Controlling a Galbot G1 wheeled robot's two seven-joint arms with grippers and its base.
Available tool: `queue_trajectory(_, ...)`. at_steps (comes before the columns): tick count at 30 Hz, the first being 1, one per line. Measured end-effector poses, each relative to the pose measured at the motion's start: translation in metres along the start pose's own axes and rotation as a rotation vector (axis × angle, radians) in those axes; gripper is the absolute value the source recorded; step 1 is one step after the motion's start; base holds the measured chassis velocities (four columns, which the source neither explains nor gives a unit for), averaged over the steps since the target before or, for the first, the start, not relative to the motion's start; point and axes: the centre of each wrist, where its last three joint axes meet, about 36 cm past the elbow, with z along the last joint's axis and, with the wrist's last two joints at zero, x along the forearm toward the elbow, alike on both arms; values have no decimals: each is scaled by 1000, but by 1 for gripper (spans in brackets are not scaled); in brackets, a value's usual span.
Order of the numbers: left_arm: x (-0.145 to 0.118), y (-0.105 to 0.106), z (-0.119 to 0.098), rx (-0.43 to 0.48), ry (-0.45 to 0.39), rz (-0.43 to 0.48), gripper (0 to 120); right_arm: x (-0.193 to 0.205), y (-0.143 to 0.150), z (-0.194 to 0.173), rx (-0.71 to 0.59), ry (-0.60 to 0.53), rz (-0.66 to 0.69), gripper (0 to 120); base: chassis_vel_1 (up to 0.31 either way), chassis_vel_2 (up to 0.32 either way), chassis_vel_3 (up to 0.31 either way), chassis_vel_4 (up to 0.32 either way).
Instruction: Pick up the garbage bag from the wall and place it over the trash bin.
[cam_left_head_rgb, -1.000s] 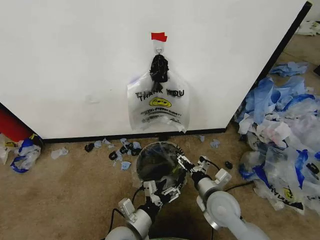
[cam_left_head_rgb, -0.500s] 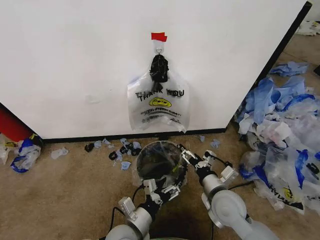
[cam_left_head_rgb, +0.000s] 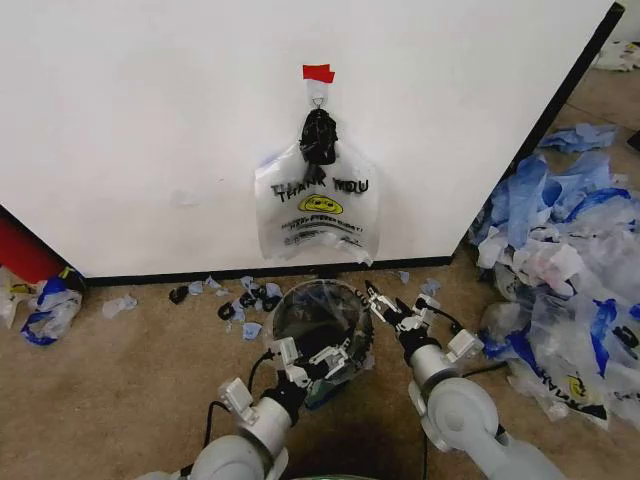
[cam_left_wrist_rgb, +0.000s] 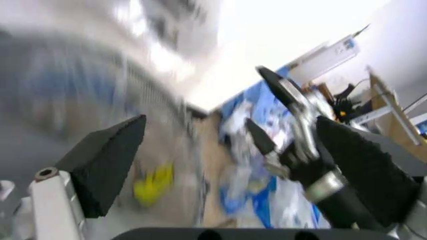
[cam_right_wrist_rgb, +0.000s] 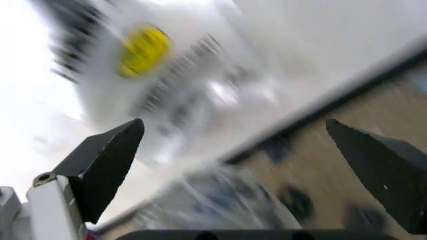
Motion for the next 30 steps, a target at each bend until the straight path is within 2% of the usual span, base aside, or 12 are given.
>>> queue_trajectory(1, 0, 0, 0, 0, 0, 0, 100, 0, 0, 0, 0, 0, 0, 100, 0, 0, 0, 0)
queue_trajectory(4, -3, 7, -39, -129, -89, 11, 100, 0, -9, -14, 103, -133, -174, 100, 0, 0, 0, 0)
queue_trajectory(5, -3, 7, -42, -142, -96, 9, 100, 0, -9, -15, 113, -142, -185, 100, 0, 0, 0, 0)
queue_trajectory(7, -6, 20, -75, -327, -198, -46, 100, -6, -17, -32, 275, -275, -294, 100, 0, 0, 0, 0)
queue_trajectory(8, -6, 20, -75, -327, -198, -46, 100, -6, -17, -32, 275, -275, -294, 100, 0, 0, 0, 0)
queue_trajectory(12, -11, 52, -95, -569, -346, -150, 100, -11, -36, -57, 575, -473, -342, 100, 0, 0, 0, 0)
queue_trajectory(13, -11, 56, -95, -593, -364, -162, 100, -11, -38, -59, 599, -489, -336, 100, 0, 0, 0, 0)
queue_trajectory(18, -15, 77, -85, -716, -490, -257, 100, 6, -66, -79, 819, -607, -180, 100, 0, 0, 0, 0)
queue_trajectory(22, -17, 98, -75, -814, -570, -330, 100, 32, -100, -79, 928, -616, 9, 100, 0, 0, 0, 0)
queue_trajectory(23, -18, 102, -67, -817, -583, -365, 100, 45, -113, -76, 960, -609, 91, 100, 0, 0, 0, 0)
queue_trajectory(27, -21, 99, -60, -779, -606, -402, 100, 65, -130, -71, 990, -586, 210, 100, 0, 0, 0, 0)
queue_trajectory(30, -25, 98, -59, -751, -638, -418, 100, 78, -135, -57, 967, -570, 239, 100, 0, 0, 0, 0)
